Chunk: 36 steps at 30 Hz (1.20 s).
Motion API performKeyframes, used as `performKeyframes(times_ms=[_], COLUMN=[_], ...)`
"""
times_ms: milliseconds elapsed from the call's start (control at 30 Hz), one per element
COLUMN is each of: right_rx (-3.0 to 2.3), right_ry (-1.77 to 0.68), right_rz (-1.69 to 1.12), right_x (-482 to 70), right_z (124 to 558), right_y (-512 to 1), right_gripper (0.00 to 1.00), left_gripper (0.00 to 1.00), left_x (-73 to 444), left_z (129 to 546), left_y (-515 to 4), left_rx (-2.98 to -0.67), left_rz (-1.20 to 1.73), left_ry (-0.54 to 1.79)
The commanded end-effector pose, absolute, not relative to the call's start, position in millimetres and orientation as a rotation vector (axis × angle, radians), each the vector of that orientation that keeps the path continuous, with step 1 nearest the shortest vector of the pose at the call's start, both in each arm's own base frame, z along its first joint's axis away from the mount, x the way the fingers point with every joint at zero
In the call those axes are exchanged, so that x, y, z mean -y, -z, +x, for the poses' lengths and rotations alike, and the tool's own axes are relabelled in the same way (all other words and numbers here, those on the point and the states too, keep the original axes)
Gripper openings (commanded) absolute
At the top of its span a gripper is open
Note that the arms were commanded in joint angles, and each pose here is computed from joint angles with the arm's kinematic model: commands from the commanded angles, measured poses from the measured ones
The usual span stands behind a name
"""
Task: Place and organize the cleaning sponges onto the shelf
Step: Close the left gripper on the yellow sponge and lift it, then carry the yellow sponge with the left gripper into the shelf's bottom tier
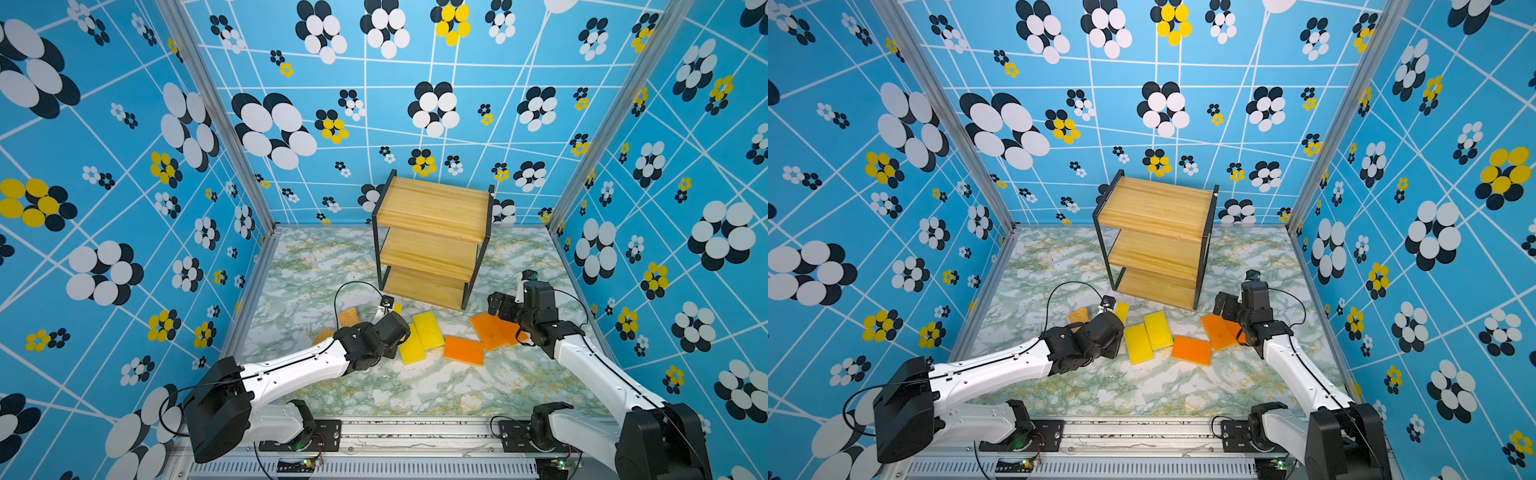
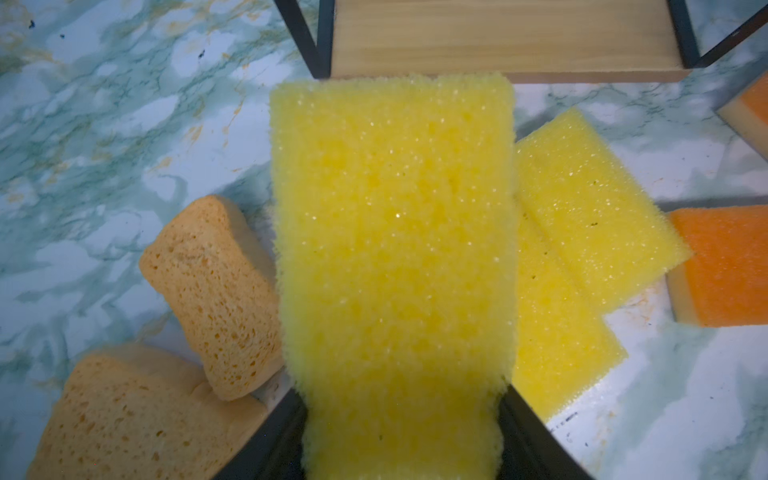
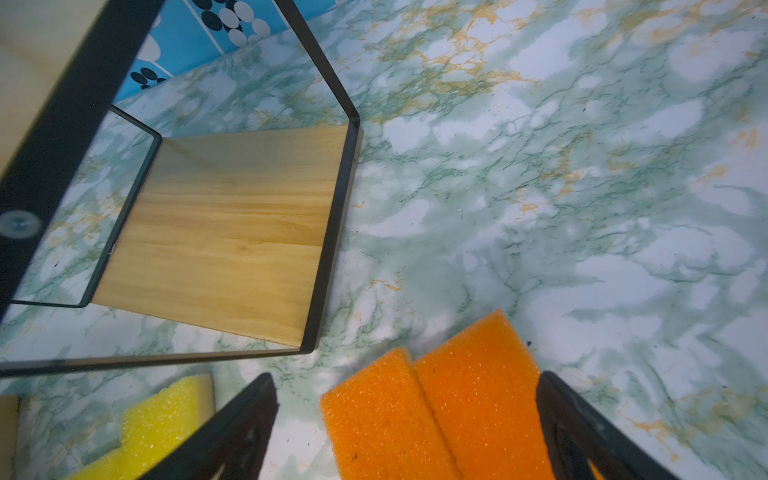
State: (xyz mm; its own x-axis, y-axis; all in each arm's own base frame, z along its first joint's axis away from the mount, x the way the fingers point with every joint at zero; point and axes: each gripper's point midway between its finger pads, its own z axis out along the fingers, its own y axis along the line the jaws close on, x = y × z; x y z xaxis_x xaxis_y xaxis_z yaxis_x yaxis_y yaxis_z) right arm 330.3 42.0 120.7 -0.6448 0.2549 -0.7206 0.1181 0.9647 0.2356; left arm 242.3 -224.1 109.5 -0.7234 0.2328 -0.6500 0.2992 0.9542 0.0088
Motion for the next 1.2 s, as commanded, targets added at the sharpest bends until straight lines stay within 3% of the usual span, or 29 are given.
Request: performKeyframes(times_ms=[0,500,867,1167], right_rx=[-2.289,-2.281,-2.293,-2.274], right_ry=[-0.195,-0.154,-0.515,-0.542], right_rz=[0.279,0.286,0.203,0.239], right_x=[-40.3,-32.6,-81.2,-80.1], right_z=[324.8,312.4,305.4,294.7], right_y=[-118.0,-123.2,-126.9,-123.4], right_gripper=[0.99,0.99,0.99,0.99], left_gripper=[0.60,0.60,0.59,0.59], left_x=[258.5,341.0,377.2,380.0], left_z=[257.7,292.1,302.4,298.7], left_y=[-126.1,-129.4,-104.3,-84.8], left_rx=[-2.322,-2.246,-2.253,-2.246], left_rz=[0.463,0.458,0.486,0.433], left_ry=[0.228,0.487,0.579,0.664])
